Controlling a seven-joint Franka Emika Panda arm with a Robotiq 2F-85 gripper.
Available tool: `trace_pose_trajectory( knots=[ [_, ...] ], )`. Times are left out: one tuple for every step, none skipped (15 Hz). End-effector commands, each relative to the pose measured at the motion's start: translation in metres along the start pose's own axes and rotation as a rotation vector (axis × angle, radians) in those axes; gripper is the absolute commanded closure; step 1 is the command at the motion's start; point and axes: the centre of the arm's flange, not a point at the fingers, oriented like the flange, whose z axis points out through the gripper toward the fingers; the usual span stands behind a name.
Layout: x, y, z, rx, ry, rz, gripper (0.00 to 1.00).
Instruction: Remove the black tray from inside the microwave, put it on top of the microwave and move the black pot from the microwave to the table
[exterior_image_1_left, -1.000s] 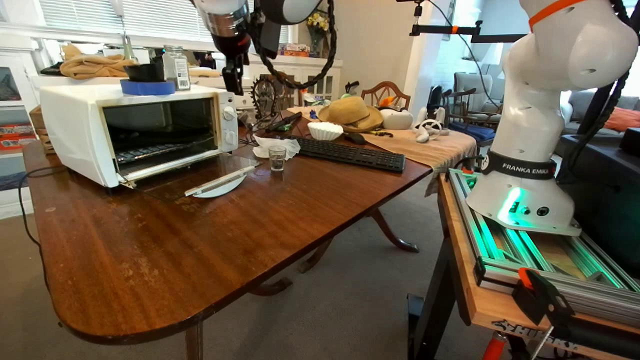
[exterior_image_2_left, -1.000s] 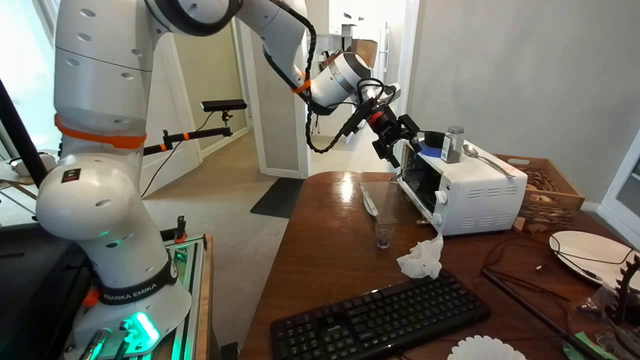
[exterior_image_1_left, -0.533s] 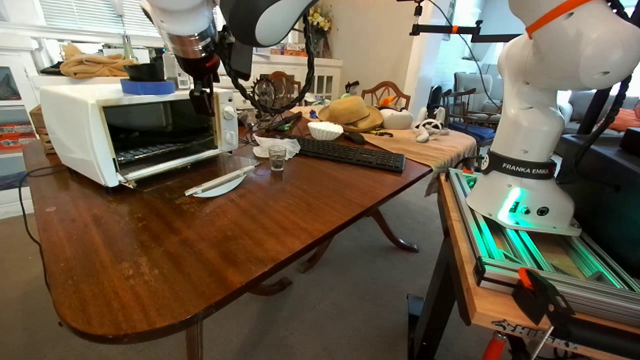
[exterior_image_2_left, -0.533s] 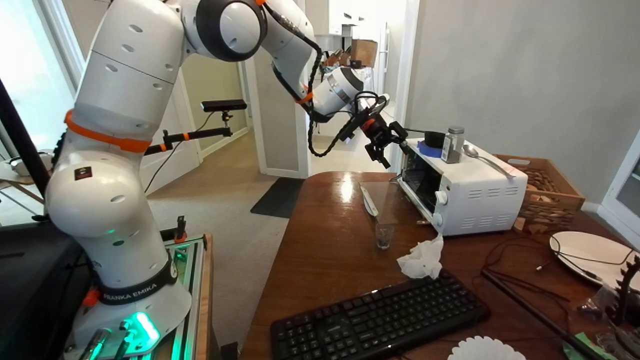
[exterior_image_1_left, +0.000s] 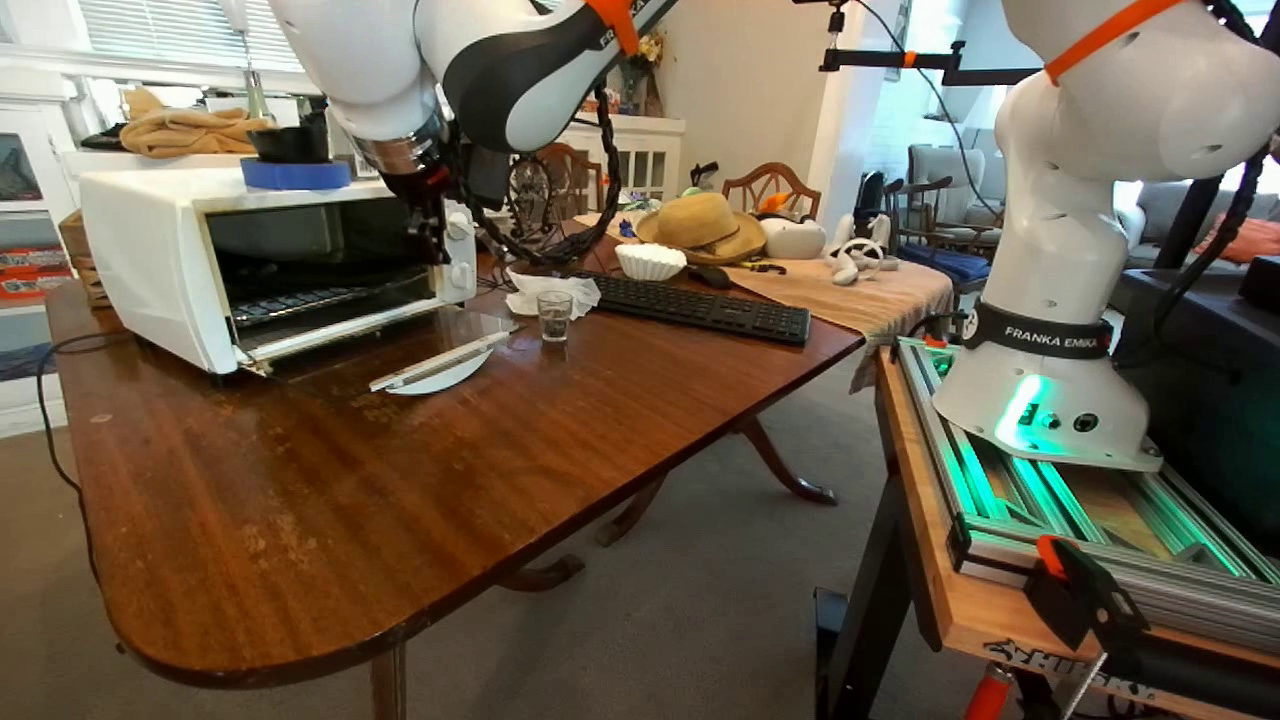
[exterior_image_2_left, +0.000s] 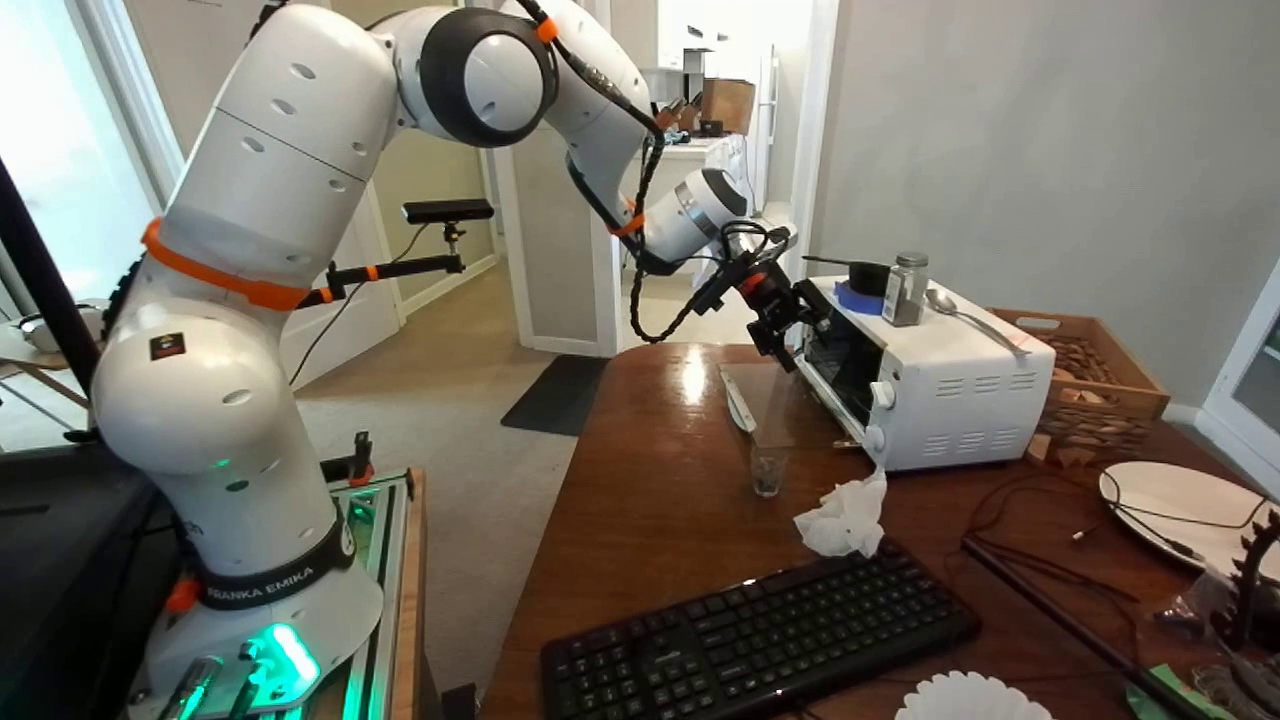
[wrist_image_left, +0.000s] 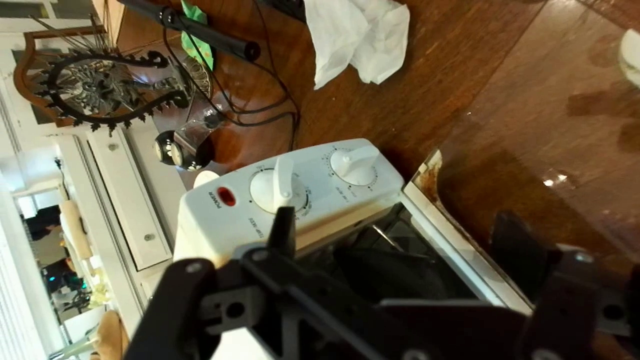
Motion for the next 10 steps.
trace_pose_trajectory(
  knots=[
    [0.002, 0.001, 0.001, -0.001, 0.001, 0.003, 0.00],
    [0.002, 0.000, 0.003, -0.007, -0.007, 0.009, 0.00],
    [0.009, -0.001, 0.011, -0.015, -0.031, -0.009, 0.00],
    [0.017, -0.004, 0.018, -0.002, -0.014, -0.020, 0.00],
    [0.023, -0.007, 0.024, -0.005, -0.013, -0.034, 0.00],
    [0.031, -0.010, 0.031, -0.009, -0.004, -0.047, 0.00],
    [0.037, -0.013, 0.038, -0.013, -0.006, -0.062, 0.00],
    [0.045, -0.014, 0.045, -0.026, -0.010, -0.079, 0.00],
    [0.051, -0.015, 0.048, -0.040, -0.013, -0.090, 0.00],
    [0.058, -0.017, 0.049, -0.051, -0.009, -0.099, 0.00]
  ],
)
